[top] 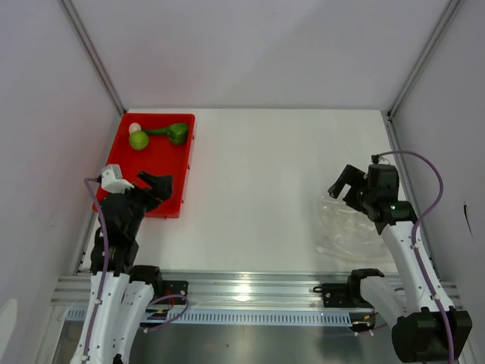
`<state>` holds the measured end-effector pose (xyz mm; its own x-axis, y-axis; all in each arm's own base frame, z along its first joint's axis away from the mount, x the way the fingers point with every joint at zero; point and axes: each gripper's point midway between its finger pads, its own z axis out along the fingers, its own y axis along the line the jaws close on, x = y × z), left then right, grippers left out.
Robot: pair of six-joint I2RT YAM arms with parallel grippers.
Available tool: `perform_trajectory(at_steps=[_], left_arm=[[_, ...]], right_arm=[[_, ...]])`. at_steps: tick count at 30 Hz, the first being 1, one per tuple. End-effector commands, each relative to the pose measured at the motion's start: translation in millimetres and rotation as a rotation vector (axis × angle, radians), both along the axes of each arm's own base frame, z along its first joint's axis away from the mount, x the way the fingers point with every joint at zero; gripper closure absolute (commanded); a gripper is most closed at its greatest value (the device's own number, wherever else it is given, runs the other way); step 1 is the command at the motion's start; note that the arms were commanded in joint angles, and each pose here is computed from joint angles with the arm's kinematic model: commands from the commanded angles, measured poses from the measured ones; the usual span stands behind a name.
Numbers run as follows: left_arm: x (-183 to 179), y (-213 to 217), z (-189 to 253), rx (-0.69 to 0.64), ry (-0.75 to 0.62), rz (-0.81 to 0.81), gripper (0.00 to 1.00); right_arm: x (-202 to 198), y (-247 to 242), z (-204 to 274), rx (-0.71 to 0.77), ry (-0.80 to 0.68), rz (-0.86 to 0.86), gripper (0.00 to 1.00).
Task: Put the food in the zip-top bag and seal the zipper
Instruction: Move the zipper food storage bag to the center of the board.
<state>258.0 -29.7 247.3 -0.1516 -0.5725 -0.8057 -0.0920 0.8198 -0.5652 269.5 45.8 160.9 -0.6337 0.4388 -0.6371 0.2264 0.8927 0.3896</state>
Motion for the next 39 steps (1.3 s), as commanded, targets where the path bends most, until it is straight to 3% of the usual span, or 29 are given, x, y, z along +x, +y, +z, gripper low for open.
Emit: perform_trajectory(at_steps=[1,3,6,11,14,19,25,34,39], left_arm=[[-31,-31,-35,-0.108,0.125,-0.146,0.01],[-39,-36,-22,-0.135,0.033,-0.178,0.0],[-49,-44,-18,-0.125,0.009,-0.234,0.0],[-55,-72,-19,-0.115,0.092,-0.429,0.0],[-57,-90,-17,-0.128,0.123,-0.555,0.0],[-58,-91,-17,-0.102,0.101,-0.579,0.01],[-59,-91,-21,-0.05,0.099,-0.601,0.0],[-75,-111,-5,-0.17,0.113,-0.717,0.01],[-75,-115,10,-0.177,0.077,-0.752,0.01]], right_arm=[[-7,-12,16,0.021,-0.005,-0.094,0.01],[-8,-11,18,0.026,0.002,-0.064,0.01],[-12,-21,14,0.065,0.057,-0.113,0.01],[-13,-52,0,0.081,0.221,-0.242,0.01],[-5,-61,3,0.049,0.232,-0.264,0.01],[14,-73,9,0.01,0.216,-0.291,0.01],[32,-52,-8,-0.025,0.291,-0.283,0.04],[-9,-6,-56,-0.049,0.466,-0.187,0.03],[2,2,-86,-0.036,0.475,-0.19,0.03]])
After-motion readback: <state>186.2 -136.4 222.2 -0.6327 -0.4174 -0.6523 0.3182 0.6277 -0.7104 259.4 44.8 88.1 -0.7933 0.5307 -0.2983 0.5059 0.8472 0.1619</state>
